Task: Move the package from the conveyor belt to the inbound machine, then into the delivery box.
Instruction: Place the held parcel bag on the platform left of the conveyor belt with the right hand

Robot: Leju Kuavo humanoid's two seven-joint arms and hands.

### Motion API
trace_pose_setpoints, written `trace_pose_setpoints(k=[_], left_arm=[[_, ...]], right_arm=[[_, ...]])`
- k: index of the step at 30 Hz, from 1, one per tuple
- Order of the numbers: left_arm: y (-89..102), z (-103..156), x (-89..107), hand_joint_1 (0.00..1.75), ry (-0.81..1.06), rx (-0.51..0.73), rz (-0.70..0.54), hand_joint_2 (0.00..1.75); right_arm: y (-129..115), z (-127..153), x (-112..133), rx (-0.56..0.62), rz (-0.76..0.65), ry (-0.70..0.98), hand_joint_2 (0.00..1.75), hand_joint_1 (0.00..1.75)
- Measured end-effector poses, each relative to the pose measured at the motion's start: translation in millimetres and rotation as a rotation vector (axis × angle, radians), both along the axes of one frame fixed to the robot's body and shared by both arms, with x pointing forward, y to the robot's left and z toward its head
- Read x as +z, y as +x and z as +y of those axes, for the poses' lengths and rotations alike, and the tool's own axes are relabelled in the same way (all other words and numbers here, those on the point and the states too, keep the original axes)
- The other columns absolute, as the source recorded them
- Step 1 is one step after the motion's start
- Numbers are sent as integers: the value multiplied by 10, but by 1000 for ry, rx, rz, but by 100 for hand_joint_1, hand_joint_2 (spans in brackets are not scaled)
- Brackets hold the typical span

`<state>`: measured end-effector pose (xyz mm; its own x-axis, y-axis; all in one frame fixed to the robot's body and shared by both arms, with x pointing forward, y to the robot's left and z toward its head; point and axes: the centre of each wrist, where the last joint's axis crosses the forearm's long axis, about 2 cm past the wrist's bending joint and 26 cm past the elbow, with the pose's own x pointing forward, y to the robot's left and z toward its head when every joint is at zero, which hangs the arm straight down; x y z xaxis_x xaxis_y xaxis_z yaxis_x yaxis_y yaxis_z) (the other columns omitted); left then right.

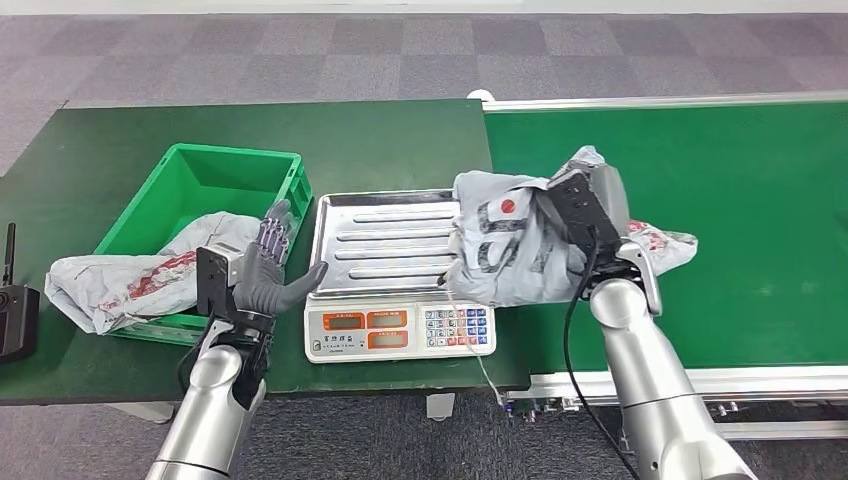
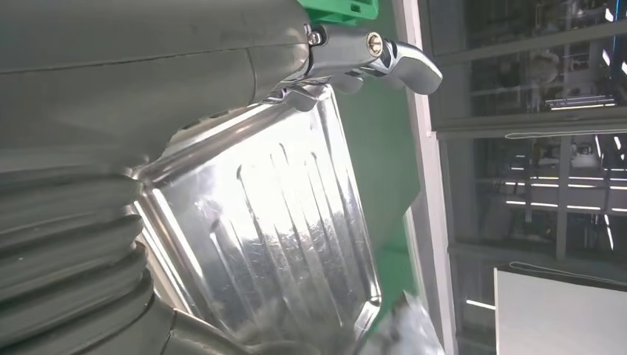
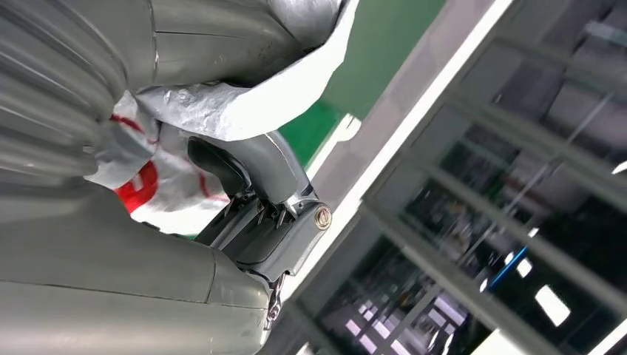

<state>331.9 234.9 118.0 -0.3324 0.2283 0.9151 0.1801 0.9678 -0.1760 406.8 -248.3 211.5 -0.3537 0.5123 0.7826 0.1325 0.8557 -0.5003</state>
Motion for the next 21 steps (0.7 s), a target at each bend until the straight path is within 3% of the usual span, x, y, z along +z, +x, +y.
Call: trace_pose_setpoints(k=[7, 11, 15, 21], left_arm=[[69, -55, 36, 0, -11, -1, 0, 175], [95, -59, 52, 0, -12, 3, -2, 175], [115, -61, 70, 0, -12, 13, -1, 175], [117, -49, 73, 0, -2, 28, 5, 175]], right_arm=[[28, 708, 160, 189, -2, -24, 175, 175], [17, 1029, 177, 264, 31, -36, 175, 0], [27, 1228, 146, 308, 82, -10, 175, 0], [65, 1256, 49, 356, 153, 78, 175, 0]])
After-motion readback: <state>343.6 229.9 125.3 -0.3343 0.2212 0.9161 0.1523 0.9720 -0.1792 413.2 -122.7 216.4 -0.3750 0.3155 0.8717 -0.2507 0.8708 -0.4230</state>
